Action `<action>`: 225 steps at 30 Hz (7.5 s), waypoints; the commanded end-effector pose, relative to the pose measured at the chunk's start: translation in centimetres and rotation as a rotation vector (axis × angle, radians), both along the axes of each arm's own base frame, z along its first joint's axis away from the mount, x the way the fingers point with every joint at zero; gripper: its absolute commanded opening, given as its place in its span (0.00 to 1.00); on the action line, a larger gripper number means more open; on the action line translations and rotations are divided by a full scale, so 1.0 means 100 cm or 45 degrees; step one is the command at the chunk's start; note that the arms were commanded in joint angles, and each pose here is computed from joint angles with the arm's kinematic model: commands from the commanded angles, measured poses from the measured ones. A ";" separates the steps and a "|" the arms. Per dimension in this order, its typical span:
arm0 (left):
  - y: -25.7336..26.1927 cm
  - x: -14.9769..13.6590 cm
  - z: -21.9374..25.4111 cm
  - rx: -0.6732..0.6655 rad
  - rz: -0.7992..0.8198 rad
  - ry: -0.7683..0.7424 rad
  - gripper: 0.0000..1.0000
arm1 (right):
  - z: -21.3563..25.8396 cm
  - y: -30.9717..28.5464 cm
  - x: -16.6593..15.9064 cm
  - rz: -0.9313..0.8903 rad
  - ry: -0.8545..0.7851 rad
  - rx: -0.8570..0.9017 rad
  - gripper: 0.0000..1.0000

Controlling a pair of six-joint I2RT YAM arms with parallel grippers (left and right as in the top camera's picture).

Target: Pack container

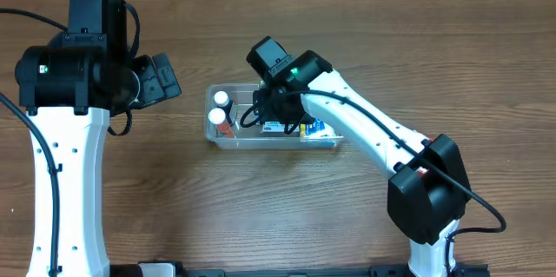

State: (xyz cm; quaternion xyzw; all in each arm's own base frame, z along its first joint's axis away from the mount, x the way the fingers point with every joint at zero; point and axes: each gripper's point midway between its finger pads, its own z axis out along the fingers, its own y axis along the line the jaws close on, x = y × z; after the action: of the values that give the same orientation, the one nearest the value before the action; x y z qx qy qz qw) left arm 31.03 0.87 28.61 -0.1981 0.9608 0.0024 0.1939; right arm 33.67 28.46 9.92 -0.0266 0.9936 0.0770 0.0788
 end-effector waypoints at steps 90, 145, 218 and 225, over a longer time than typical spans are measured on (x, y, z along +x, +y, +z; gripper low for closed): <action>0.000 -0.008 -0.003 0.005 -0.027 0.047 1.00 | 0.031 -0.084 0.010 0.136 -0.188 0.026 0.76; -0.023 -0.176 -0.018 -0.079 -0.237 -0.525 1.00 | 0.148 -0.250 -0.155 -0.222 -1.008 0.158 1.00; -0.029 -0.065 -0.130 0.328 -0.506 -1.390 1.00 | 0.067 -0.254 -0.098 -0.046 -1.667 0.058 1.00; -0.029 -0.065 -0.130 0.328 -0.506 -1.390 1.00 | 0.067 -0.254 -0.098 -0.046 -1.667 0.058 1.00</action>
State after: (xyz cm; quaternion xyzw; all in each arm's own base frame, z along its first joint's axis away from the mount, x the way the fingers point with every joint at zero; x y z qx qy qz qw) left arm 24.56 -2.04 15.50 0.0310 0.7356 -0.0254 0.6763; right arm 23.94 3.08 16.21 -0.0494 0.7437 0.0654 0.6634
